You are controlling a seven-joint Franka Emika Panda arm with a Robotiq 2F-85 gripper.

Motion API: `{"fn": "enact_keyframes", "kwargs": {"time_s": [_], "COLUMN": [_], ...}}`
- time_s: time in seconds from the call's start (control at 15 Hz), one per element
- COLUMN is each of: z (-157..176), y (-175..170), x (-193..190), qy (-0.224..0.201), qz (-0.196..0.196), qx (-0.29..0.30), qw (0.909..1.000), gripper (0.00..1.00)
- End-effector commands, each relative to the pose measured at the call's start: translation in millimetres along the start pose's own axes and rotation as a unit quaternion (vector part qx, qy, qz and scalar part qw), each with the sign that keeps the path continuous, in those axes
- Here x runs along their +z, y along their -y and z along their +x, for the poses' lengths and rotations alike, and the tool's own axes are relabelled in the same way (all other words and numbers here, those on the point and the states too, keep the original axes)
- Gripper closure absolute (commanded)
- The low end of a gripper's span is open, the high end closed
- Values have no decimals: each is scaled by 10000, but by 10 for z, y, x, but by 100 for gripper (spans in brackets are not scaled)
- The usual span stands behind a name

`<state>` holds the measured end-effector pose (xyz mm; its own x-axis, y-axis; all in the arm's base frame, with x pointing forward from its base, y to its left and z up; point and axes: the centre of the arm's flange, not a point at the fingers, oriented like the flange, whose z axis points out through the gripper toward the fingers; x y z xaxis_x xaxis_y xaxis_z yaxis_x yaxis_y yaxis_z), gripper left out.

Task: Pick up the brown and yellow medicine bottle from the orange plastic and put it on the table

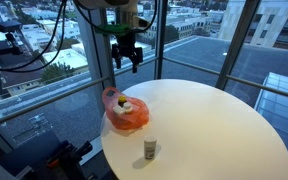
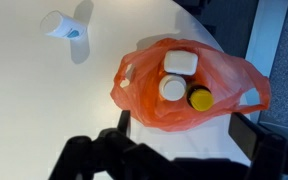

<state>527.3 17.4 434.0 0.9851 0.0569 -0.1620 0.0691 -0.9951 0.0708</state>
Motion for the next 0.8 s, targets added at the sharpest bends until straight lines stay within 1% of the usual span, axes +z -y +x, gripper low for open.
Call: {"fn": "enact_keyframes", "kwargs": {"time_s": [0.0, 0.27, 0.47, 0.73], "z": [12, 23, 45, 95], "y": [1, 0, 32, 142], "x": [11, -3, 137, 396], "qy": [10, -4, -137, -427], "qz": [1, 1, -5, -41], "qx": [-1, 0, -100, -272], "qw": [10000, 10000, 9999, 9987], "gripper": [0, 0, 0, 0]}}
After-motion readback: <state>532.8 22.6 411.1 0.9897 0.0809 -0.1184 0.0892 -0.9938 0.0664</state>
